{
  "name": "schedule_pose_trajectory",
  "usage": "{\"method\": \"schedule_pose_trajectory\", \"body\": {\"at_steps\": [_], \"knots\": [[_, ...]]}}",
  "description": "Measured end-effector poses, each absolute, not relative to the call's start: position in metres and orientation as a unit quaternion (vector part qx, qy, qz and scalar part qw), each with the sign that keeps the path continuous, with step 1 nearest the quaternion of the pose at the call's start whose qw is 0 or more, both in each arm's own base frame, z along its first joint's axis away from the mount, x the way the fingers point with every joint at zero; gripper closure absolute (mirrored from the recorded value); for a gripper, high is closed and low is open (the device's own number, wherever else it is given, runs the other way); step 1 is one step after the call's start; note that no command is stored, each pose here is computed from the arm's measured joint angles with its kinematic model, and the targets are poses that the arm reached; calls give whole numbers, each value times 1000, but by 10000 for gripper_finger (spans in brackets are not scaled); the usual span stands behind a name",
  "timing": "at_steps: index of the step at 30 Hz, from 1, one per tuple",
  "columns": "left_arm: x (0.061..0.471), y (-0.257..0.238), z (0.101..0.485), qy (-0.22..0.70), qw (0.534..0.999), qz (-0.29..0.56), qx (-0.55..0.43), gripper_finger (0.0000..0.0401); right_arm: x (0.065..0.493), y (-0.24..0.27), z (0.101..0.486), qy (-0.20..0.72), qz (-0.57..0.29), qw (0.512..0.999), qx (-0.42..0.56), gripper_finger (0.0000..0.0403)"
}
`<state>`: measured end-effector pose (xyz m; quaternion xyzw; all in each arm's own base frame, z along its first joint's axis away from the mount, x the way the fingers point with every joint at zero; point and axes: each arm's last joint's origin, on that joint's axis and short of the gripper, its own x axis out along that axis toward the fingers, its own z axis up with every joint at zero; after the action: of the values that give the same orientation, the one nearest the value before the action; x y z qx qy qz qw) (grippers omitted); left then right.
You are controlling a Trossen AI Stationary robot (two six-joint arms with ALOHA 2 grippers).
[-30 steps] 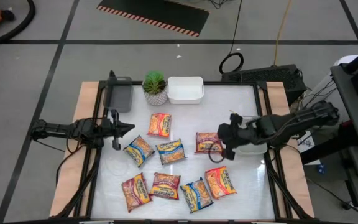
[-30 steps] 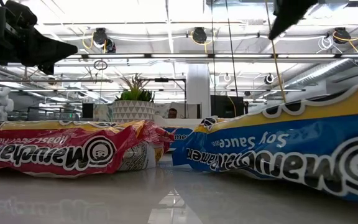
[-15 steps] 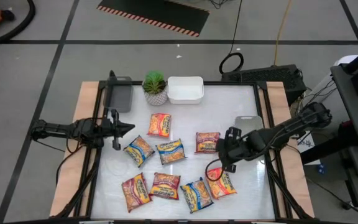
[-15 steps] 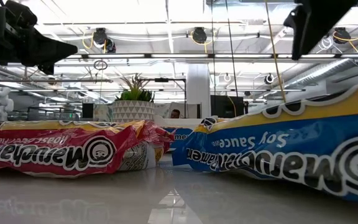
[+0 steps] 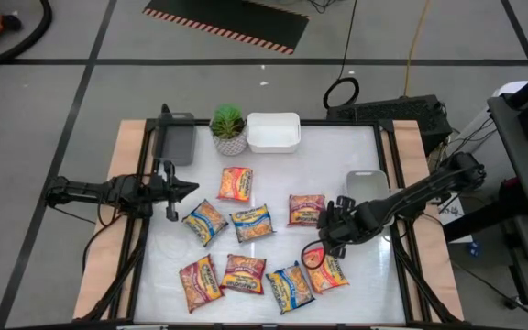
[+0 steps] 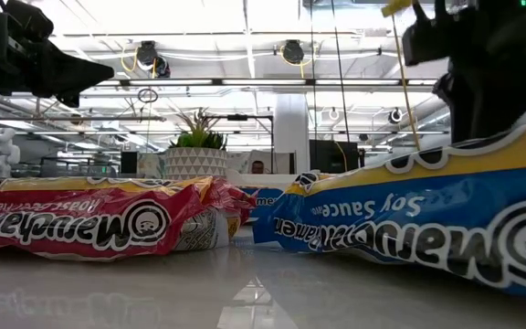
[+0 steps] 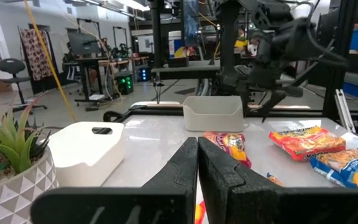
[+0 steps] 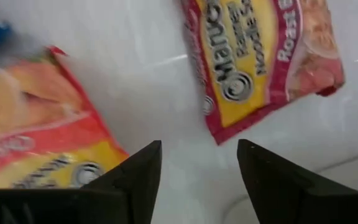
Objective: Sort Maruchan noodles
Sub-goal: Put the top red noodle pack into the white bin
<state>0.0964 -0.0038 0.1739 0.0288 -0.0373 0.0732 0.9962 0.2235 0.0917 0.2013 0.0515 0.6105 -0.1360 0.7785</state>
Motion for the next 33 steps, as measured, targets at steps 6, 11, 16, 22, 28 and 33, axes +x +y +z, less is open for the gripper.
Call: {"method": "schedule_pose_trajectory", "body": {"at_steps": [6,11,16,22,28,33], "knots": [[96,-4,174,-38,996,74,29,382,218,85,178,609,-135,780,49,191],[96,-4,174,-38,996,74,36,382,213,77,157,603,-135,783,68,191],[96,-4,174,-37,995,74,47,382,208,71,145,608,-148,777,73,192],[96,-4,174,-36,995,75,59,382,209,68,140,595,-147,786,82,192],[96,-4,174,-36,995,75,60,382,210,63,131,570,-140,803,98,193],[96,-4,174,-35,994,75,74,382,208,60,127,567,-145,804,106,201]]}}
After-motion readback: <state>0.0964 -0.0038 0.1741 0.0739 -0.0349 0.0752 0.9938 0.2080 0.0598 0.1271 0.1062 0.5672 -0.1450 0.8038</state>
